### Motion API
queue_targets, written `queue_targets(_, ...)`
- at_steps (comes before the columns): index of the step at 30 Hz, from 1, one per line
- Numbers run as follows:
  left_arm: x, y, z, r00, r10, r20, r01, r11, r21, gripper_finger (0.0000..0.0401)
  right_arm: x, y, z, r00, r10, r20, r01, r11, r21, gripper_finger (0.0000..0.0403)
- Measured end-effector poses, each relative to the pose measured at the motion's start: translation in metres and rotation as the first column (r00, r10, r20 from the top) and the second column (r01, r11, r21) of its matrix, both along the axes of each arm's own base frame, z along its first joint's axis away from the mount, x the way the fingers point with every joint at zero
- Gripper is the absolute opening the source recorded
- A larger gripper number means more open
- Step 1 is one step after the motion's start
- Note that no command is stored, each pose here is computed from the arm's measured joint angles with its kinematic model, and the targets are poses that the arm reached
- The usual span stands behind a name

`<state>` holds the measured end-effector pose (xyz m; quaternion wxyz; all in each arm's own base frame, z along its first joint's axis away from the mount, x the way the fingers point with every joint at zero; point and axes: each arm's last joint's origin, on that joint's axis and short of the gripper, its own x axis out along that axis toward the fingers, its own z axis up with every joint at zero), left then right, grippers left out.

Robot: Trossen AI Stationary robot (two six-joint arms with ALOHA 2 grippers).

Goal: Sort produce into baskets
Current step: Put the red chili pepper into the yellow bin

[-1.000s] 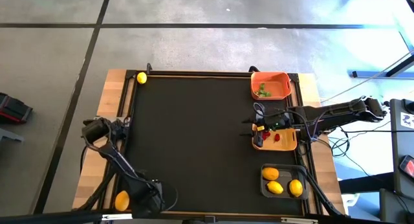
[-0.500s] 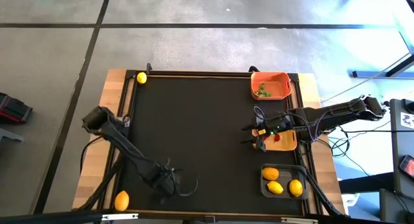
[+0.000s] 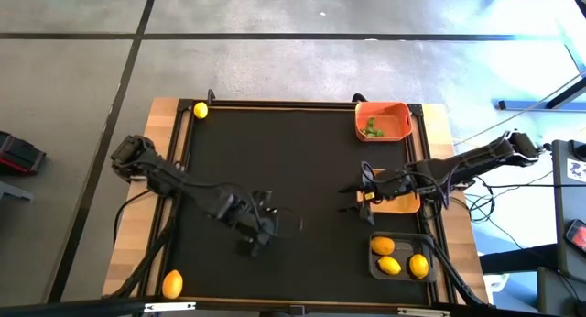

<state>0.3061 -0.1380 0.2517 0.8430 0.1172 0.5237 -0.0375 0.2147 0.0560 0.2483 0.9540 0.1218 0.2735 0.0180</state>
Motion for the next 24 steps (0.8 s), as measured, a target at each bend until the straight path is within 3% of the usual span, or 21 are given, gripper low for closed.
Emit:
queue_targets(10,0.032,0.025,0.012,0.968,-0.119,0.221,0.108,0.992,0.060,0.0076,0.007,0.016,-0.017,0.996,0.010,-0.092,-0.005,0.998,0.061,0.0211)
queue_targets(14,0.039,0.035,0.004,0.949,-0.141,0.281,0.122,0.989,0.083,0.0076,0.005,0.026,-0.020,0.995,-0.004,-0.102,0.010,0.998,0.060,0.0211)
queue_targets(19,0.045,0.051,-0.011,0.921,-0.162,0.354,0.157,0.987,0.042,0.0076,0.002,0.034,-0.020,0.995,-0.052,-0.087,0.056,0.997,0.043,0.0211)
queue_targets(24,0.053,0.066,-0.018,0.852,-0.140,0.505,0.194,0.980,-0.055,0.0076,0.000,0.038,-0.019,0.993,-0.101,-0.056,0.102,0.995,0.011,0.0211)
